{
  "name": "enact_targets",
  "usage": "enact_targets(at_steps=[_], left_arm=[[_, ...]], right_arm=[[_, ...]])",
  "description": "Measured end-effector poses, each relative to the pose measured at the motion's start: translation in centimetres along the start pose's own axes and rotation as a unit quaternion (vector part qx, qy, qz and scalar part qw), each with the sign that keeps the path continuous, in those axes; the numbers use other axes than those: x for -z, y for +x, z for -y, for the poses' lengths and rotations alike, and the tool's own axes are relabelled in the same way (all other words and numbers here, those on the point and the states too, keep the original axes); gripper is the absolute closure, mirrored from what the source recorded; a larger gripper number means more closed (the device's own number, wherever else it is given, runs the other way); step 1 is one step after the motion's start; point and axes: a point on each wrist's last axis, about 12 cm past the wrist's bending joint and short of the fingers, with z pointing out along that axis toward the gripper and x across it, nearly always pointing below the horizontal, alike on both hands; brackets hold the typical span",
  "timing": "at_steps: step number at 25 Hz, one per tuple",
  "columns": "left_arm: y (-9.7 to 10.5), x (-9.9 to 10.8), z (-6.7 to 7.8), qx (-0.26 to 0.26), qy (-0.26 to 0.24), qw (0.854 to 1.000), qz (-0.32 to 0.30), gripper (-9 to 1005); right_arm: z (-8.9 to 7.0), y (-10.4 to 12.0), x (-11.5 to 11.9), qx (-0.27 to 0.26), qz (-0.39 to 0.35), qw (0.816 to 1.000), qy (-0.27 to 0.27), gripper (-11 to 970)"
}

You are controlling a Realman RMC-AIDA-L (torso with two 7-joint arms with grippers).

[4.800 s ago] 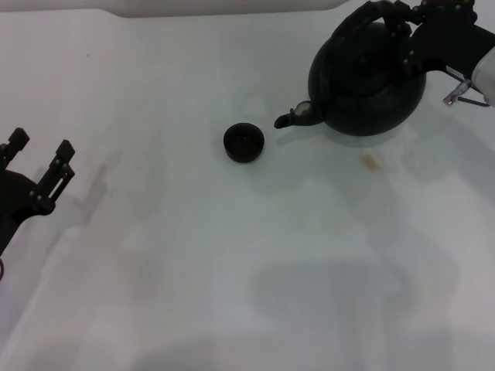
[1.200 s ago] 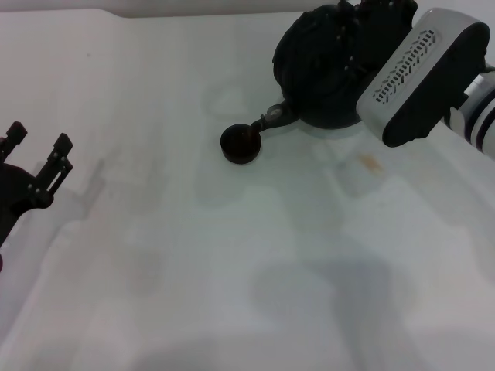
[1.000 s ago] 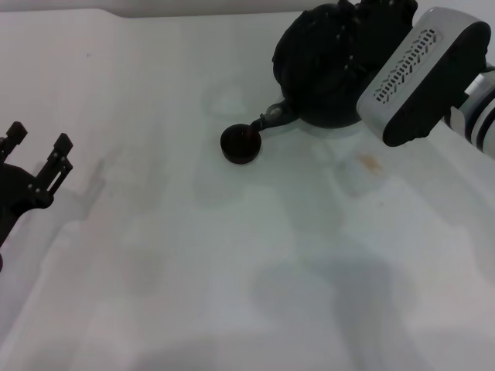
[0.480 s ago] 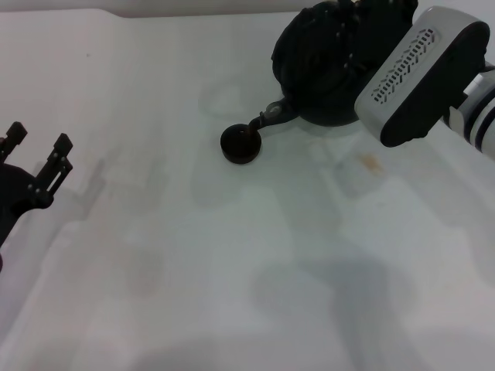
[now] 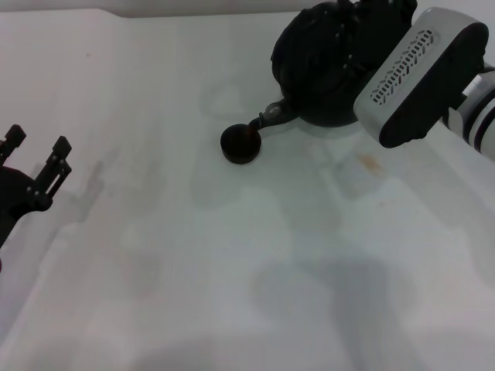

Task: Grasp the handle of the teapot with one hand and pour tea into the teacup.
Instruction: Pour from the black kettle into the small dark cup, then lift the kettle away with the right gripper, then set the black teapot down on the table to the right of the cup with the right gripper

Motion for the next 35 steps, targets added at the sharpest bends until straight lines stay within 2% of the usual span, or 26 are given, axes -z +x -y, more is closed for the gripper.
enact_targets(at_steps=[5, 9, 17, 22, 29, 35], left_arm=[[0.0, 0.0, 0.0, 0.0, 0.0, 1.0, 0.0, 290], [0.0, 0.0, 0.0, 0.0, 0.0, 1.0, 0.0, 290], [0.1, 0.0, 0.0, 0.0, 0.0, 1.0, -0.003, 291], [0.0, -0.3, 0.0, -0.001, 0.003, 1.0, -0.001, 290], [-0.1, -0.3, -0.1, -0.001, 0.004, 1.0, -0.001, 290], [-0.1, -0.3, -0.1, -0.003, 0.004, 1.0, -0.001, 291]], right_arm=[[0.1, 0.1, 0.0, -0.007, -0.002, 1.0, 0.001, 853], [0.7, 0.6, 0.1, -0.044, 0.011, 0.999, -0.012, 852], [4.0, 2.4, 1.8, -0.159, 0.065, 0.984, -0.044, 852], [5.1, 4.0, 2.6, -0.209, 0.079, 0.973, -0.053, 853], [5.2, 6.7, 3.8, -0.229, 0.087, 0.966, -0.083, 853], [4.4, 8.4, 4.5, -0.208, 0.077, 0.97, -0.094, 852]])
